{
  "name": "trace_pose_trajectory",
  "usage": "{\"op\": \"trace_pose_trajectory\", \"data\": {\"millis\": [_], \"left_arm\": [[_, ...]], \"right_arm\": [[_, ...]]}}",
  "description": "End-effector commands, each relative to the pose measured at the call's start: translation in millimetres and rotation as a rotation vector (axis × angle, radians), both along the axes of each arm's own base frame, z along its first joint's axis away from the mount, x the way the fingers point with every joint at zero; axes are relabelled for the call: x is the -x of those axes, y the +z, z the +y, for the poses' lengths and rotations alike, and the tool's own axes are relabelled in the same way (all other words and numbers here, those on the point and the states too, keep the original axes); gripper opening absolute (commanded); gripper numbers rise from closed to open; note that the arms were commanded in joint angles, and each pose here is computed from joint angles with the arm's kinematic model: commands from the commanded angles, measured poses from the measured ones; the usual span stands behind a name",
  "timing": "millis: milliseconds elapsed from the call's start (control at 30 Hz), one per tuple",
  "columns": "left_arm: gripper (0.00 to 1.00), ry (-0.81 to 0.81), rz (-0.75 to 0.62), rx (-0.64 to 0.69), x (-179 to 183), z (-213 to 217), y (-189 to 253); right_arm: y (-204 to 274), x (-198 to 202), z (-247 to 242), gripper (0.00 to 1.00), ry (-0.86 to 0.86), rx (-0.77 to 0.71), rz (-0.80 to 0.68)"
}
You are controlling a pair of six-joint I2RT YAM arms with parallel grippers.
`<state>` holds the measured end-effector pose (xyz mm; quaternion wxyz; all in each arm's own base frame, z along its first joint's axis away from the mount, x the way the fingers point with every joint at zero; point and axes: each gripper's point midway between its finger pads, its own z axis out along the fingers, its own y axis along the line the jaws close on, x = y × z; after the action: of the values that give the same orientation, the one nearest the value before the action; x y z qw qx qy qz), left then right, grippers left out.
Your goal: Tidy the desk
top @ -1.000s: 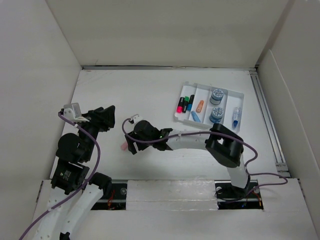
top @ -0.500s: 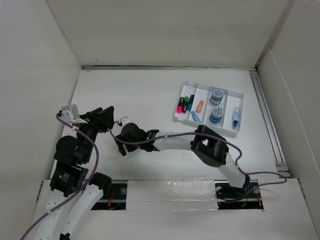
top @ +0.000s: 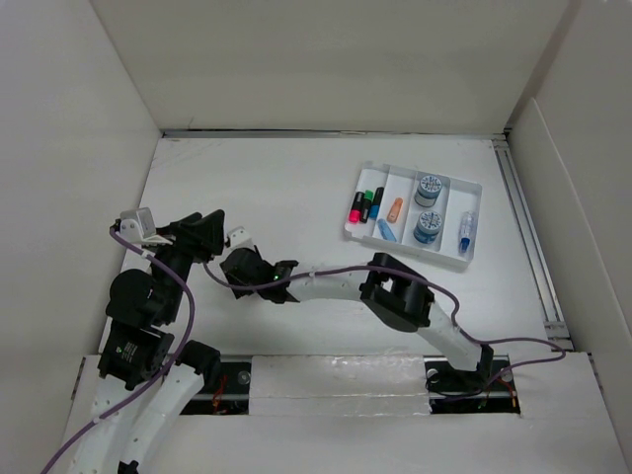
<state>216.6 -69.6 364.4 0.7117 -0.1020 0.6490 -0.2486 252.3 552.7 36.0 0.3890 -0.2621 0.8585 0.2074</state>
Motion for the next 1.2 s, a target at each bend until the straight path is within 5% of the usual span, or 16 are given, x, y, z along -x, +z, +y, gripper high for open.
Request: {"op": "trace_pose_trajectory", "data": {"millis": [0, 133, 333, 533, 767, 933, 1167], "left_arm": [[0.52, 0.005, -0.056, 0.011, 3.4, 2.6, 16.8], [0.52, 0.004, -0.050, 0.009, 2.3, 2.1, 15.5], [0.52, 0.003, -0.058, 0.010, 2.5, 2.0, 17.0], [0.52, -0.011, -0.047, 0.005, -0.4, -1.9, 14.4], [0.54, -0.103, 0.005, -0.049, -13.5, -24.6, 1.6], [0.53, -0.138, 0.035, -0.070, -19.3, -33.4, -6.1], [0.54, -0.143, 0.046, -0.079, -22.3, -35.3, -9.9]], "right_arm": [[-36.5, 1.4, -26.7, 0.51, -0.065, 0.181, -0.054], [-35.3, 5.6, -40.1, 0.30, -0.102, 0.205, -0.092], [-10.7, 3.8, -64.0, 0.13, -0.163, 0.156, -0.088], [62.7, -24.5, -98.2, 0.12, -0.230, -0.071, -0.011], [112.9, -98.0, -228.0, 0.12, -0.494, -0.201, -0.048], [105.5, -147.5, -335.9, 0.12, -0.728, -0.179, -0.062], [83.5, -168.1, -391.2, 0.12, -0.860, -0.148, -0.024]]}}
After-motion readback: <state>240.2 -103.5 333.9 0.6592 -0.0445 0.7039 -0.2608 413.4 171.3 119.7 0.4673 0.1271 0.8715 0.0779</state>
